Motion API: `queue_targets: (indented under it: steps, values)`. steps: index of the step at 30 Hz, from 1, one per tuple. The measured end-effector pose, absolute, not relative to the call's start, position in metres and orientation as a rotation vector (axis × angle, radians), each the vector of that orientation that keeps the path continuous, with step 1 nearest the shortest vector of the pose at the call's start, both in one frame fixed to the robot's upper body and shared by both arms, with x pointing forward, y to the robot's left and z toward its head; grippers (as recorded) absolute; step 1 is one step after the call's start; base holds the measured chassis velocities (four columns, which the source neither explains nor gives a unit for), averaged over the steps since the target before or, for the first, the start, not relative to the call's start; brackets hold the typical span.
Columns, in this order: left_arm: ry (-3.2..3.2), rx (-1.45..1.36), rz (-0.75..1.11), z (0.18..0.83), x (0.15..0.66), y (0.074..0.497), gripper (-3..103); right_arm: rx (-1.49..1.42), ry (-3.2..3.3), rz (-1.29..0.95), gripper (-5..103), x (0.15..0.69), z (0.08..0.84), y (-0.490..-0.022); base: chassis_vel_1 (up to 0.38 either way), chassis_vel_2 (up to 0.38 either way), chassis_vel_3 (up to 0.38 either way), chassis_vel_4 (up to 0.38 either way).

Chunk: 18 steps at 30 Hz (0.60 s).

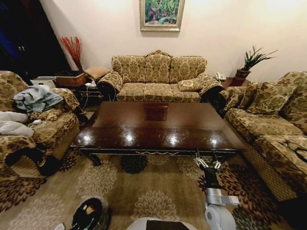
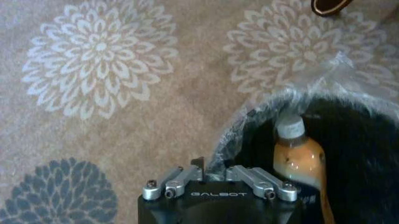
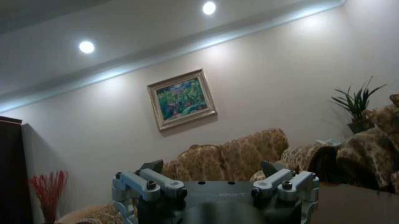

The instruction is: Move to the front of the table and place the trash on the table into the trash bin.

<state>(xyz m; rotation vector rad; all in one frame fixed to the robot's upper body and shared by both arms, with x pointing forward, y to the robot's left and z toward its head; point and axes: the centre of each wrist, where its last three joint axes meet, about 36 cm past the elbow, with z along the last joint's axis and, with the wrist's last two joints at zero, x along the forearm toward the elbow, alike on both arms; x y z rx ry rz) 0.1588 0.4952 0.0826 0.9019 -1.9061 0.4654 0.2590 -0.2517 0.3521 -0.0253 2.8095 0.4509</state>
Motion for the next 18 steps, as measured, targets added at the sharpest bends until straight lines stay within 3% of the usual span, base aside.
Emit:
queue_targets:
  steps: [3, 7, 10, 11, 14, 16, 18]
  values:
    - [-1.897, 0.907, 0.432, 0.082, 0.165, 0.493, 33, -0.027, 2.807, 0.45, 100, 0.259, 0.353, -0.251, 0.0, 0.0, 0.0, 0.0]
    - [-1.885, 0.924, 0.353, 0.079, 0.165, 0.49, 39, -0.029, 2.804, 0.452, 100, 0.26, 0.355, -0.251, 0.0, 0.0, 0.0, 0.0]
    - [-1.838, 0.982, 0.223, 0.081, 0.164, 0.485, 55, -0.033, 2.79, 0.459, 100, 0.265, 0.359, -0.25, 0.0, 0.0, 0.0, 0.0]
    - [-1.838, 0.982, 0.223, 0.081, 0.164, 0.485, 55, -0.033, 2.79, 0.459, 100, 0.265, 0.359, -0.25, 0.0, 0.0, 0.0, 0.0]
    - [-1.807, 1.006, 0.195, 0.1, 0.166, 0.486, 73, -0.034, 2.776, 0.476, 100, 0.271, 0.365, -0.25, 0.0, 0.0, 0.0, 0.0]
    - [-1.806, 0.996, 0.209, 0.108, 0.164, 0.486, 73, -0.028, 2.78, 0.483, 100, 0.272, 0.366, -0.251, 0.0, 0.0, 0.0, 0.0]
    - [-1.819, 0.958, 0.243, 0.126, 0.155, 0.488, 89, -0.015, 2.784, 0.496, 100, 0.275, 0.368, -0.251, 0.0, 0.0, 0.0, 0.0]
